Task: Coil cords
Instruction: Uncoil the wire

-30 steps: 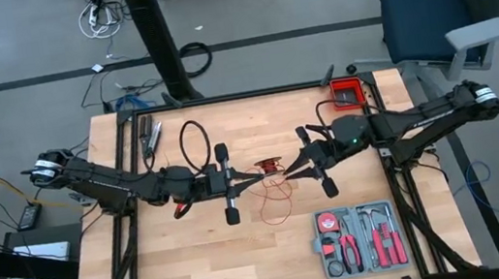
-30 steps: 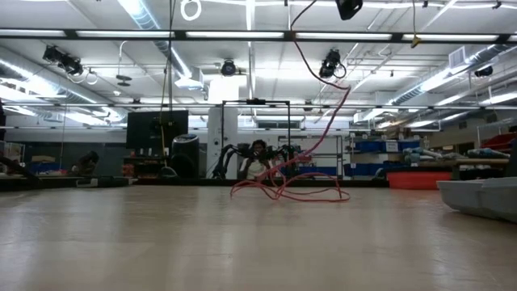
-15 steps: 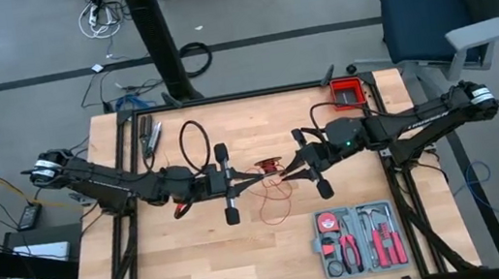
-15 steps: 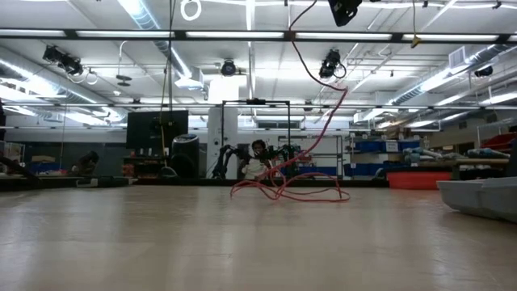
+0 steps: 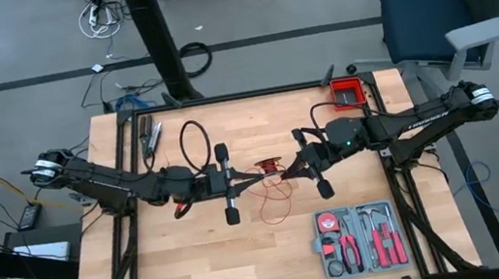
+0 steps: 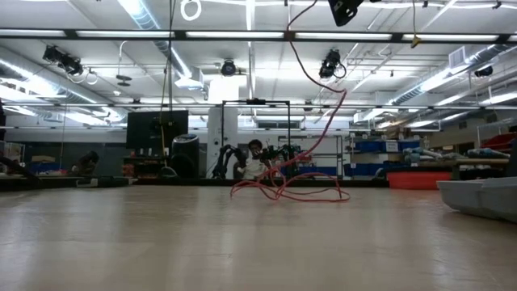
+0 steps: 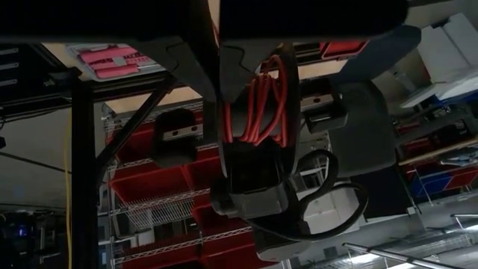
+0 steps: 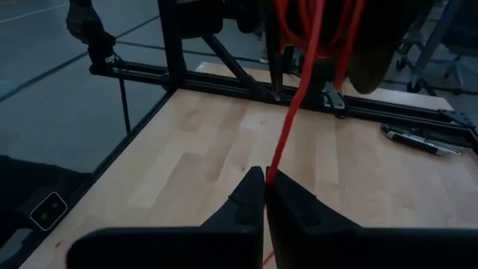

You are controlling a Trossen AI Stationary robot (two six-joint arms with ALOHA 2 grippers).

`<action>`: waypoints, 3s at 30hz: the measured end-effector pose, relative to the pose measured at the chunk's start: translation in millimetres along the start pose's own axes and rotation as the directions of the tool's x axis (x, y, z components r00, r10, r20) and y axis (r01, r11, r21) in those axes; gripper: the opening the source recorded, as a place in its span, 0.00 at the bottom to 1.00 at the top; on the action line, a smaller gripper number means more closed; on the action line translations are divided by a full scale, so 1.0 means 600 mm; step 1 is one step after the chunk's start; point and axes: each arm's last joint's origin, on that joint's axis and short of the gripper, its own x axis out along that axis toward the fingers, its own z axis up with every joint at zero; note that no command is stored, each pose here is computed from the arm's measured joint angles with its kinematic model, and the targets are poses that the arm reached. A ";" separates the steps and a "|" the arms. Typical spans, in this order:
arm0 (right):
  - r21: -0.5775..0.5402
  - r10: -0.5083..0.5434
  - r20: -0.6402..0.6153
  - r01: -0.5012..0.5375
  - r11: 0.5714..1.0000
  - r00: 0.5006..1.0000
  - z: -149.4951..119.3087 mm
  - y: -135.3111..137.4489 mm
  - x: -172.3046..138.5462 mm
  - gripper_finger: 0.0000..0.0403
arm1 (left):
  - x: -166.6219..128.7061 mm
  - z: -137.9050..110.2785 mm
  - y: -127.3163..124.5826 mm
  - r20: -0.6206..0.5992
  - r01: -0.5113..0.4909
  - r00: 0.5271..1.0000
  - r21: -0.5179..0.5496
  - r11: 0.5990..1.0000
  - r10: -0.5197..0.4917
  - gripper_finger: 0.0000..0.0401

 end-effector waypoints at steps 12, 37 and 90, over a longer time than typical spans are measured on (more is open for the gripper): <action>-0.008 0.010 -0.005 -0.010 1.000 1.000 -0.001 0.000 0.000 0.01 | 0.000 0.000 0.000 -0.001 0.000 1.000 0.000 1.000 0.000 0.01; -0.176 -0.184 0.051 0.190 0.966 0.982 0.016 -0.007 -0.026 0.00 | 0.021 -0.056 0.001 -0.149 0.217 0.949 -0.324 0.921 -0.277 0.01; -0.199 0.342 0.022 -0.331 0.922 0.939 0.017 0.023 -0.117 0.00 | 0.028 -0.050 0.005 -0.087 0.165 0.979 -0.197 0.966 -0.184 0.01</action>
